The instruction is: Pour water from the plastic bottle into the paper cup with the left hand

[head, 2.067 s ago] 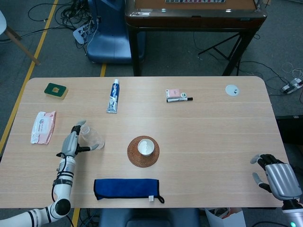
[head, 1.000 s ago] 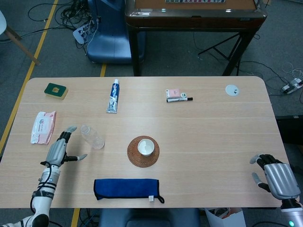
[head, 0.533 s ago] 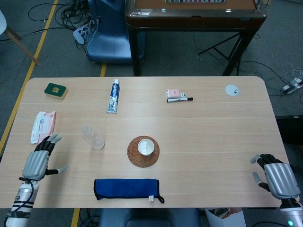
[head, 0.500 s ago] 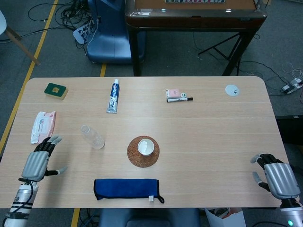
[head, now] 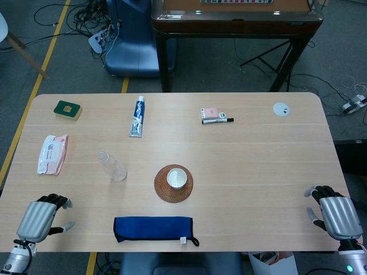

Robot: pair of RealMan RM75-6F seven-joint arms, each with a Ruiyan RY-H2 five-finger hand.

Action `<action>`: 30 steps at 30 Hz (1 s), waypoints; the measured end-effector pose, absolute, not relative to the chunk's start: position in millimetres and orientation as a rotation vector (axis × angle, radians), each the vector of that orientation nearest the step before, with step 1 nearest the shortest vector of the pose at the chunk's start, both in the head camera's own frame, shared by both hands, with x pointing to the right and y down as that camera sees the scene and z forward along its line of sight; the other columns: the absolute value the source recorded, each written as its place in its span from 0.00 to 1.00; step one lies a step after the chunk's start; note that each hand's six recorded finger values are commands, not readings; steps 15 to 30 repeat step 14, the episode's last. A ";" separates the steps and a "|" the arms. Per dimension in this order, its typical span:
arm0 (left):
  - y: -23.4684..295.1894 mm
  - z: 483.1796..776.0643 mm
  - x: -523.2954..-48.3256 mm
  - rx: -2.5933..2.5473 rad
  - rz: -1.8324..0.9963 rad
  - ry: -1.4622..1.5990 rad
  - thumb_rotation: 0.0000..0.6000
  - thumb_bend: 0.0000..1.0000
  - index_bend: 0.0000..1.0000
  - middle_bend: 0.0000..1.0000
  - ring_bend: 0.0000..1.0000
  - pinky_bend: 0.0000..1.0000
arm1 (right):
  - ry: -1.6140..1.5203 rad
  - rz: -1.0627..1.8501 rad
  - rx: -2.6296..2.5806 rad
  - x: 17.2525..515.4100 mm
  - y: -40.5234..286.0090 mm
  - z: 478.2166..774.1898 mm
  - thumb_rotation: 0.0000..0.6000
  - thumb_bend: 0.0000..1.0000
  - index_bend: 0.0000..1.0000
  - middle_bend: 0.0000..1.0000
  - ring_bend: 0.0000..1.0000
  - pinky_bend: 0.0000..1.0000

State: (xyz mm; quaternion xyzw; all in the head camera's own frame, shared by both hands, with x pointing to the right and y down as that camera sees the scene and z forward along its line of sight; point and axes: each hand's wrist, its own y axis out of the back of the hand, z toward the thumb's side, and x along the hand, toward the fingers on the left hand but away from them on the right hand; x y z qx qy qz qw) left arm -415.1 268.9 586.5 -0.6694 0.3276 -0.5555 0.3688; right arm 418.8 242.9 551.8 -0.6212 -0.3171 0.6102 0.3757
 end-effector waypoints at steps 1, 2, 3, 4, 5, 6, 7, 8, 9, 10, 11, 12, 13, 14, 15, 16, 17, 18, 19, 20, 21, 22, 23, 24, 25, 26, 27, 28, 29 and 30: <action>270.7 585.0 -413.4 -1.705 -1.432 0.823 1.00 0.07 0.59 0.61 0.45 0.52 | -0.810 1.561 -1.588 418.5 243.0 551.6 1.00 0.33 0.43 0.35 0.31 0.57; 272.0 584.0 -412.1 -1.696 -1.436 0.809 1.00 0.09 0.60 0.62 0.45 0.52 | -0.809 1.558 -1.586 417.9 243.1 550.8 1.00 0.33 0.43 0.35 0.31 0.57; 273.4 583.0 -410.8 -1.688 -1.441 0.796 1.00 0.09 0.61 0.62 0.46 0.53 | -0.809 1.555 -1.584 417.4 243.3 550.0 1.00 0.33 0.43 0.35 0.31 0.57; 275.4 581.9 -409.1 -1.680 -1.446 0.781 1.00 0.10 0.62 0.63 0.46 0.53 | -0.810 1.552 -1.583 417.0 243.7 549.1 1.00 0.33 0.43 0.35 0.31 0.57; 276.8 581.0 -408.1 -1.676 -1.449 0.771 1.00 0.11 0.62 0.64 0.47 0.54 | -0.812 1.549 -1.581 416.8 244.1 547.6 1.00 0.33 0.43 0.35 0.31 0.57; 277.8 580.3 -407.4 -1.671 -1.450 0.763 1.00 0.11 0.63 0.64 0.47 0.54 | -0.814 1.548 -1.578 417.0 244.3 546.5 1.00 0.33 0.43 0.35 0.31 0.57; 278.7 579.5 -406.9 -1.664 -1.449 0.753 1.00 0.11 0.63 0.65 0.48 0.54 | -0.817 1.548 -1.575 417.5 244.4 545.7 1.00 0.33 0.43 0.35 0.31 0.57; 278.9 579.0 -407.0 -1.656 -1.449 0.749 1.00 0.11 0.63 0.65 0.48 0.54 | -0.819 1.547 -1.570 418.0 244.4 544.8 1.00 0.33 0.43 0.35 0.31 0.57; 278.9 578.6 -407.2 -1.649 -1.449 0.745 1.00 0.11 0.63 0.65 0.48 0.54 | -0.818 1.547 -1.566 418.1 244.5 544.4 1.00 0.33 0.43 0.35 0.31 0.57; 278.7 578.2 -407.8 -1.638 -1.450 0.740 1.00 0.11 0.63 0.65 0.48 0.54 | -0.816 1.547 -1.563 418.0 244.7 544.3 1.00 0.33 0.43 0.35 0.31 0.57; 278.3 577.9 -408.3 -1.629 -1.451 0.739 1.00 0.11 0.63 0.65 0.48 0.54 | -0.812 1.545 -1.557 417.6 245.1 544.1 1.00 0.33 0.43 0.35 0.31 0.57; 278.0 577.6 -408.9 -1.620 -1.451 0.738 1.00 0.11 0.63 0.65 0.48 0.54 | -0.809 1.545 -1.554 417.1 245.5 544.3 1.00 0.33 0.43 0.35 0.31 0.57; 278.2 577.5 -409.9 -1.614 -1.453 0.736 1.00 0.11 0.63 0.65 0.48 0.54 | -0.808 1.544 -1.553 416.6 246.0 544.7 1.00 0.33 0.43 0.35 0.31 0.57; 278.3 577.4 -410.3 -1.613 -1.455 0.736 1.00 0.11 0.63 0.65 0.48 0.54 | -0.805 1.546 -1.554 416.5 246.3 545.4 1.00 0.33 0.43 0.35 0.31 0.57; 278.3 577.4 -410.3 -1.613 -1.455 0.736 1.00 0.11 0.63 0.65 0.48 0.54 | -0.805 1.546 -1.554 416.5 246.3 545.4 1.00 0.33 0.43 0.35 0.31 0.57; 278.3 577.4 -410.3 -1.613 -1.455 0.736 1.00 0.11 0.63 0.65 0.48 0.54 | -0.805 1.546 -1.554 416.5 246.3 545.4 1.00 0.33 0.43 0.35 0.31 0.57; 278.3 577.4 -410.3 -1.613 -1.455 0.736 1.00 0.11 0.63 0.65 0.48 0.54 | -0.805 1.546 -1.554 416.5 246.3 545.4 1.00 0.33 0.43 0.35 0.31 0.57; 278.3 577.4 -410.3 -1.613 -1.455 0.736 1.00 0.11 0.63 0.65 0.48 0.54 | -0.805 1.546 -1.554 416.5 246.3 545.4 1.00 0.33 0.43 0.35 0.31 0.57; 278.3 577.4 -410.3 -1.613 -1.455 0.736 1.00 0.11 0.63 0.65 0.48 0.54 | -0.805 1.546 -1.554 416.5 246.3 545.4 1.00 0.33 0.43 0.35 0.31 0.57; 278.3 577.4 -410.3 -1.613 -1.455 0.736 1.00 0.11 0.63 0.65 0.48 0.54 | -0.805 1.546 -1.554 416.5 246.3 545.4 1.00 0.33 0.43 0.35 0.31 0.57; 278.3 577.4 -410.3 -1.613 -1.455 0.736 1.00 0.11 0.63 0.65 0.48 0.54 | -0.805 1.546 -1.554 416.5 246.3 545.4 1.00 0.33 0.43 0.35 0.31 0.57; 278.3 577.4 -410.3 -1.613 -1.455 0.736 1.00 0.11 0.63 0.65 0.48 0.54 | -0.805 1.546 -1.554 416.5 246.3 545.4 1.00 0.33 0.43 0.35 0.31 0.57; 278.3 577.4 -410.3 -1.613 -1.455 0.736 1.00 0.11 0.63 0.65 0.48 0.54 | -0.805 1.546 -1.554 416.5 246.3 545.4 1.00 0.33 0.43 0.35 0.31 0.57; 278.3 577.4 -410.3 -1.613 -1.455 0.736 1.00 0.11 0.63 0.65 0.48 0.54 | -0.805 1.546 -1.554 416.5 246.3 545.4 1.00 0.33 0.43 0.35 0.31 0.57; 278.3 577.4 -410.3 -1.613 -1.455 0.736 1.00 0.11 0.63 0.65 0.48 0.54 | -0.805 1.546 -1.554 416.5 246.3 545.4 1.00 0.33 0.43 0.35 0.31 0.57; 278.3 577.4 -410.3 -1.613 -1.455 0.736 1.00 0.11 0.63 0.65 0.48 0.54 | -0.805 1.546 -1.554 416.5 246.3 545.4 1.00 0.33 0.43 0.35 0.31 0.57; 278.3 577.4 -410.3 -1.613 -1.455 0.736 1.00 0.11 0.63 0.65 0.48 0.54 | -0.805 1.546 -1.554 416.5 246.3 545.4 1.00 0.33 0.43 0.35 0.31 0.57; 278.3 577.4 -410.3 -1.613 -1.455 0.736 1.00 0.11 0.63 0.65 0.48 0.54 | -0.805 1.546 -1.554 416.5 246.3 545.4 1.00 0.33 0.43 0.35 0.31 0.57; 278.3 577.4 -410.3 -1.613 -1.455 0.736 1.00 0.11 0.63 0.65 0.48 0.54 | -0.805 1.546 -1.554 416.5 246.3 545.4 1.00 0.33 0.43 0.35 0.31 0.57; 278.3 577.4 -410.3 -1.613 -1.455 0.736 1.00 0.11 0.63 0.65 0.48 0.54 | -0.805 1.546 -1.554 416.5 246.3 545.4 1.00 0.33 0.43 0.35 0.31 0.57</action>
